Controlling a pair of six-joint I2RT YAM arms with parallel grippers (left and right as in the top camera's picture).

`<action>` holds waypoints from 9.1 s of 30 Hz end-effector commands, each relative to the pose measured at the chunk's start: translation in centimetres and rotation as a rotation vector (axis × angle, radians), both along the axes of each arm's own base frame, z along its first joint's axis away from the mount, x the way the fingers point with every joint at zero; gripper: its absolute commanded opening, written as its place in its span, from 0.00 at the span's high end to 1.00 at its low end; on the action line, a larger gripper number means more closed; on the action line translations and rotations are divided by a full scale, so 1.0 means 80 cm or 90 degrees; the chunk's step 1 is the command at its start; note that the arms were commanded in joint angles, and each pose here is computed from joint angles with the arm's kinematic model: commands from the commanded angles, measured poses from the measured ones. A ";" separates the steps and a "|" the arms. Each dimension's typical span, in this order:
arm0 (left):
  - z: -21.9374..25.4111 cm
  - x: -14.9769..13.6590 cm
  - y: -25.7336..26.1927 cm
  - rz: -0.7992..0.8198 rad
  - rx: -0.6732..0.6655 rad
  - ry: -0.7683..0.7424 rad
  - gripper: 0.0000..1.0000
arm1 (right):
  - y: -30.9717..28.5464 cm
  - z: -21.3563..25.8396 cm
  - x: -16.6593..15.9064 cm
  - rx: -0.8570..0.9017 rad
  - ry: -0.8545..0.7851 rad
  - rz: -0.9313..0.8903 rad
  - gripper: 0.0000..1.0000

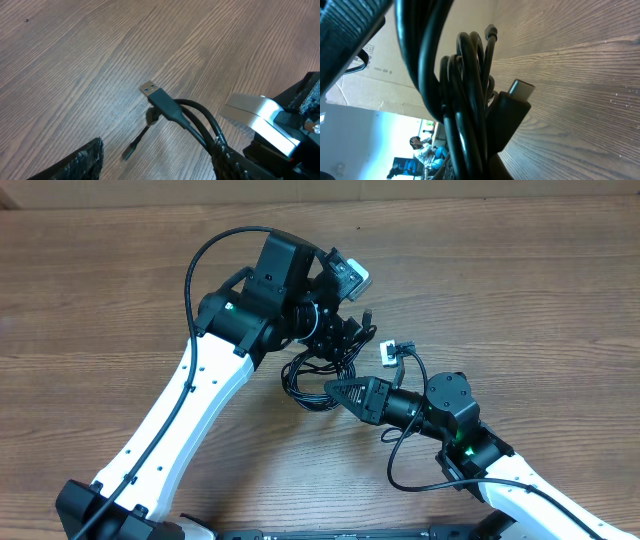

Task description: Untangle cables

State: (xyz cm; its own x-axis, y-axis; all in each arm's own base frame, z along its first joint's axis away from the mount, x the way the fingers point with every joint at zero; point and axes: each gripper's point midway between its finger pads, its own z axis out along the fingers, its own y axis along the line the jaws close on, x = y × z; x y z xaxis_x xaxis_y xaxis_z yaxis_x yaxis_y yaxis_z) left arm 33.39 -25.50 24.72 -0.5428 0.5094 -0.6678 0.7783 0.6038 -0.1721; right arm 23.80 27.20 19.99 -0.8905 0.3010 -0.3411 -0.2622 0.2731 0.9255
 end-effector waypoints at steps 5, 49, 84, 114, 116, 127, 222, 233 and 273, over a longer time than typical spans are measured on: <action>0.000 -0.005 -0.002 0.009 -0.011 0.027 0.28 | 0.002 0.014 0.000 0.008 -0.023 0.003 0.96; -0.006 0.006 0.001 0.041 0.023 0.030 0.96 | -0.004 0.002 0.010 0.017 0.058 -0.046 0.96; -0.088 -0.056 0.010 0.084 0.027 0.208 0.96 | -0.037 -0.006 0.055 0.178 0.356 -0.252 0.96; -0.130 -0.028 0.047 0.210 0.042 0.220 0.00 | -0.036 -0.020 0.047 0.178 0.427 -0.254 0.96; -0.129 -0.017 0.060 0.252 0.027 0.233 0.00 | -0.036 -0.020 0.047 0.178 0.427 -0.255 0.96; -0.068 0.012 0.120 0.392 -0.318 0.511 0.00 | -0.039 -0.026 0.049 0.172 0.432 -0.270 0.96; -0.173 -0.063 0.128 1.087 -0.100 0.675 0.96 | -0.066 -0.121 0.009 -0.041 0.501 -0.304 0.78; -0.173 -0.062 0.127 1.092 -0.106 0.679 0.96 | -0.070 -0.143 -0.017 -0.141 0.472 -0.238 0.57; -0.143 -0.091 0.065 0.607 -0.062 0.682 0.96 | -0.065 -0.128 0.057 -0.151 0.235 -0.383 0.96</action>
